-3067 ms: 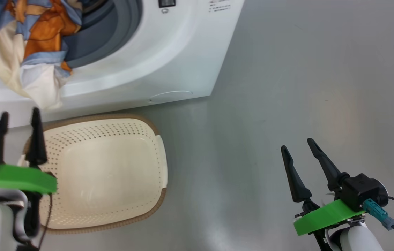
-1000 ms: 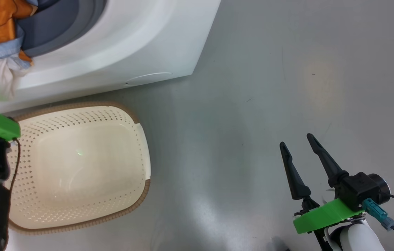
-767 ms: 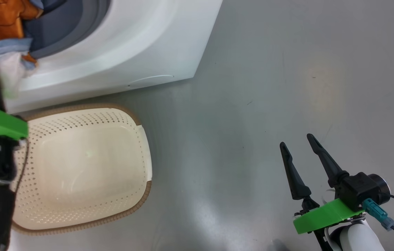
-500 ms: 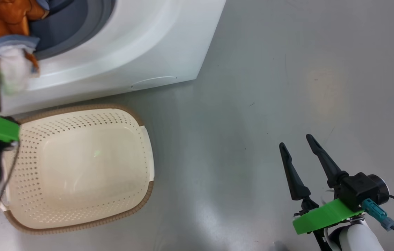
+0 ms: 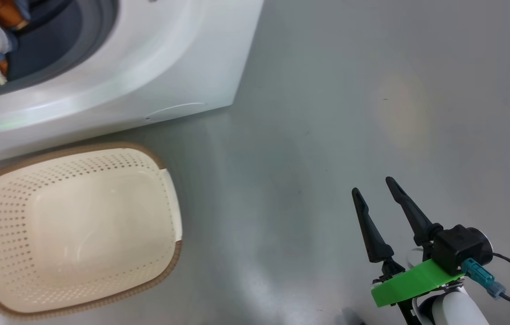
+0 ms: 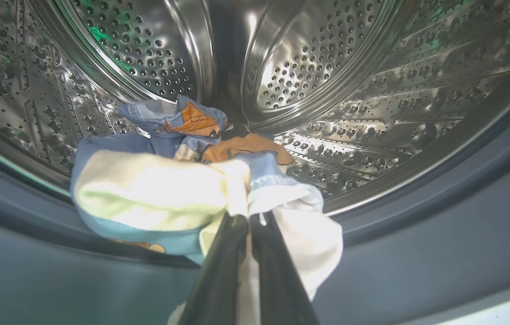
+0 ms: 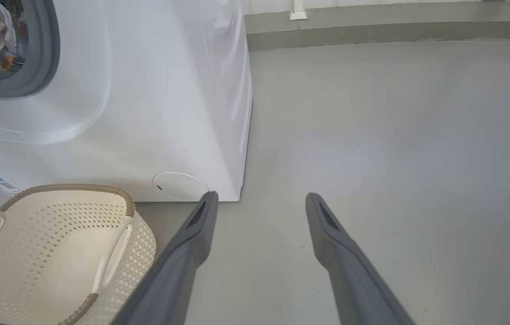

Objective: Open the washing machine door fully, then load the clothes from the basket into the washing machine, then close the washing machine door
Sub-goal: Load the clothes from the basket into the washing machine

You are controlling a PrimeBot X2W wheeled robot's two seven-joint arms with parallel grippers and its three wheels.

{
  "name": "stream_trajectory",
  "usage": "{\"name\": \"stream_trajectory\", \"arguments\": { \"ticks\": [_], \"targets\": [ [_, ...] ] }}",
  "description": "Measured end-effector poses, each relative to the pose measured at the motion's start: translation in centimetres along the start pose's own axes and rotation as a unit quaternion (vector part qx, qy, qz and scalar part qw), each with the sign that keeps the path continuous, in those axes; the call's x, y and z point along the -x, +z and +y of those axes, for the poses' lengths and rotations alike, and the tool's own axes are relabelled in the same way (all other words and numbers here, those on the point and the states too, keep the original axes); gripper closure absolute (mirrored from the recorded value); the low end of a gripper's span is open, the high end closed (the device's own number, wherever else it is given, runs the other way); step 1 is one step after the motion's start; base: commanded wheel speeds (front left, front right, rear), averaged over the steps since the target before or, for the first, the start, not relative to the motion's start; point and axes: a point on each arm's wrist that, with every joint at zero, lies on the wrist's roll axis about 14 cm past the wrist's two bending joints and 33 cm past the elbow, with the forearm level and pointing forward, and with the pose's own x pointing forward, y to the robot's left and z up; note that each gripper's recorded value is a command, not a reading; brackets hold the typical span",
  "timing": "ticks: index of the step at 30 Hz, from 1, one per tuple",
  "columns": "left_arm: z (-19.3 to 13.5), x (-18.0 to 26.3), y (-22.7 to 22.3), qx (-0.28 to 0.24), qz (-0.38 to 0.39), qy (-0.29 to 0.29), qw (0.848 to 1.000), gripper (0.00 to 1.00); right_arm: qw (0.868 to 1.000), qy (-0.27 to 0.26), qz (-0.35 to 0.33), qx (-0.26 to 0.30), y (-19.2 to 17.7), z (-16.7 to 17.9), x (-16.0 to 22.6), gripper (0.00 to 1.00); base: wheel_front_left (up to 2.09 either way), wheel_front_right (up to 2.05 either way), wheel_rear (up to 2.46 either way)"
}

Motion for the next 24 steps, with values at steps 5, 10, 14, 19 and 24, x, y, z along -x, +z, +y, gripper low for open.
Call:
{"name": "stream_trajectory", "arguments": {
  "ticks": [5,10,14,19,24],
  "targets": [
    [-0.3,-1.7,-0.8,-0.029,0.019,0.004,0.999,1.00,1.000,-0.011,-0.001,-0.006,0.2,-0.6,0.6,0.00,0.00,0.00,0.00],
    [-0.7,-3.5,-1.0,-0.057,0.029,0.004,0.998,1.00,1.000,-0.017,0.001,-0.008,0.2,-0.8,1.2,0.00,0.00,0.00,0.00],
    [-1.1,-4.7,-1.0,-0.073,0.034,0.002,0.997,1.00,1.000,-0.024,0.003,-0.007,0.2,-1.2,1.6,0.00,0.00,0.00,0.00],
    [-1.0,-6.6,-0.8,-0.093,0.037,0.005,0.995,1.00,0.999,-0.038,0.018,-0.016,-0.6,-1.6,3.0,0.00,0.00,0.00,0.00],
    [0.1,-8.5,0.1,-0.111,0.031,0.015,0.993,1.00,0.998,-0.053,0.032,-0.018,-1.4,-2.2,3.7,0.00,0.00,0.00,0.00]
  ]
}}
